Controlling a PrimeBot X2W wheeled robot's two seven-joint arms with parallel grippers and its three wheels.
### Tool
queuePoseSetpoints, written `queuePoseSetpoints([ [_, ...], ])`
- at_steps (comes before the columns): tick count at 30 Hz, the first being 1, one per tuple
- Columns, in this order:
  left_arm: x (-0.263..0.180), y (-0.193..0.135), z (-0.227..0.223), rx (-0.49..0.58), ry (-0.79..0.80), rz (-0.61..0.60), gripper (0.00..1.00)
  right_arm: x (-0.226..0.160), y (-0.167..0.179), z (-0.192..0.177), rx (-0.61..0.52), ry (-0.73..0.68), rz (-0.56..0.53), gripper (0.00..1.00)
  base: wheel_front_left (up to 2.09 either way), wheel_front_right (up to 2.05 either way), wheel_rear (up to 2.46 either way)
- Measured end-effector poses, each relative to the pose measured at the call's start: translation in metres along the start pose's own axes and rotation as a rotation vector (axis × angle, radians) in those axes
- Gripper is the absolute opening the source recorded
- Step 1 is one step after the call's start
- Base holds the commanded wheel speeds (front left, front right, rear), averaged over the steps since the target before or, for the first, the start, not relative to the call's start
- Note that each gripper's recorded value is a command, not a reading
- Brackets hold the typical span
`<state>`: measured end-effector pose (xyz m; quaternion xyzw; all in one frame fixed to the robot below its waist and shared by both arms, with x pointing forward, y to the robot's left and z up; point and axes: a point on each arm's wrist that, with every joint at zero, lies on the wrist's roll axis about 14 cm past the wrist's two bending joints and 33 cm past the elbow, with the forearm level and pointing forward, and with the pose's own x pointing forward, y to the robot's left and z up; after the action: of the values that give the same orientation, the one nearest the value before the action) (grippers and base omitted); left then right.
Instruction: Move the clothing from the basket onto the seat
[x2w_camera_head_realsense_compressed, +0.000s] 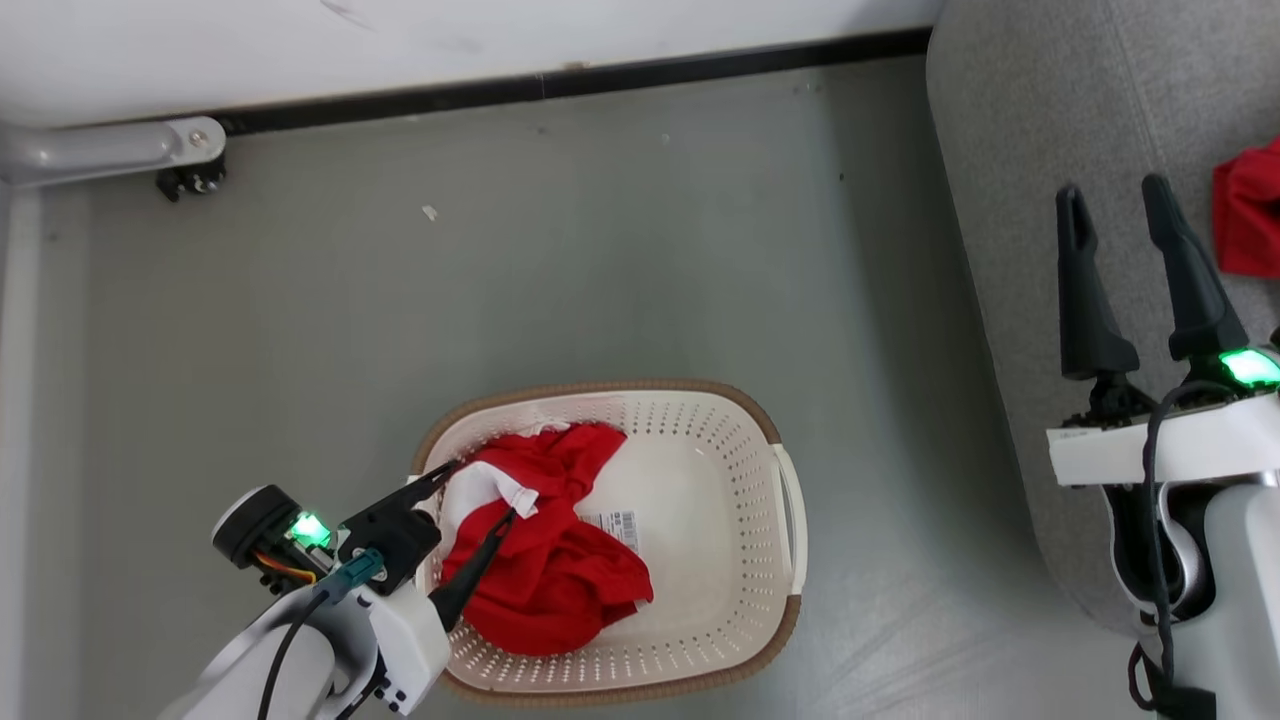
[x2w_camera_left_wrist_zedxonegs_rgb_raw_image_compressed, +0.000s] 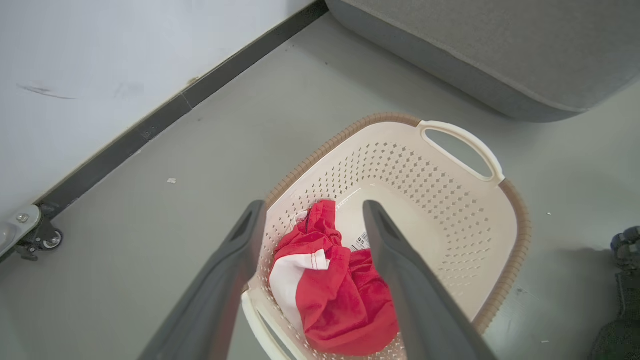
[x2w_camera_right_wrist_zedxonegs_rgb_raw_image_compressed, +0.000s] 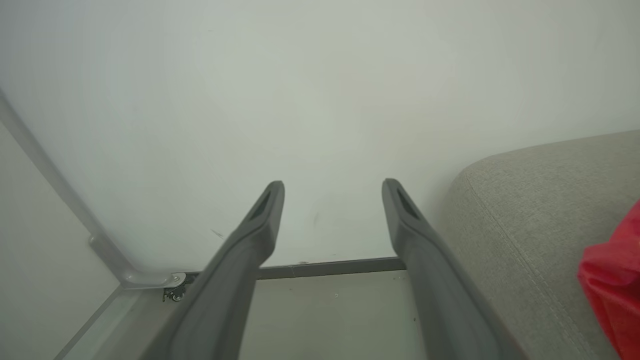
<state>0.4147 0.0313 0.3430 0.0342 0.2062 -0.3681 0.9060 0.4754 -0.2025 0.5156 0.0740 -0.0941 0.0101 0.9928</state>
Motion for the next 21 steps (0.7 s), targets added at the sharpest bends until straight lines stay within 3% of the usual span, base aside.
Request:
queuePoseSetpoints([
  [21,0.057,0.005,-0.069,-0.044,0.202,-0.091,1.0,0.037,-0.01,-0.038,-0.014,0.021,-0.005,1.0,0.0,0.0,0.0],
])
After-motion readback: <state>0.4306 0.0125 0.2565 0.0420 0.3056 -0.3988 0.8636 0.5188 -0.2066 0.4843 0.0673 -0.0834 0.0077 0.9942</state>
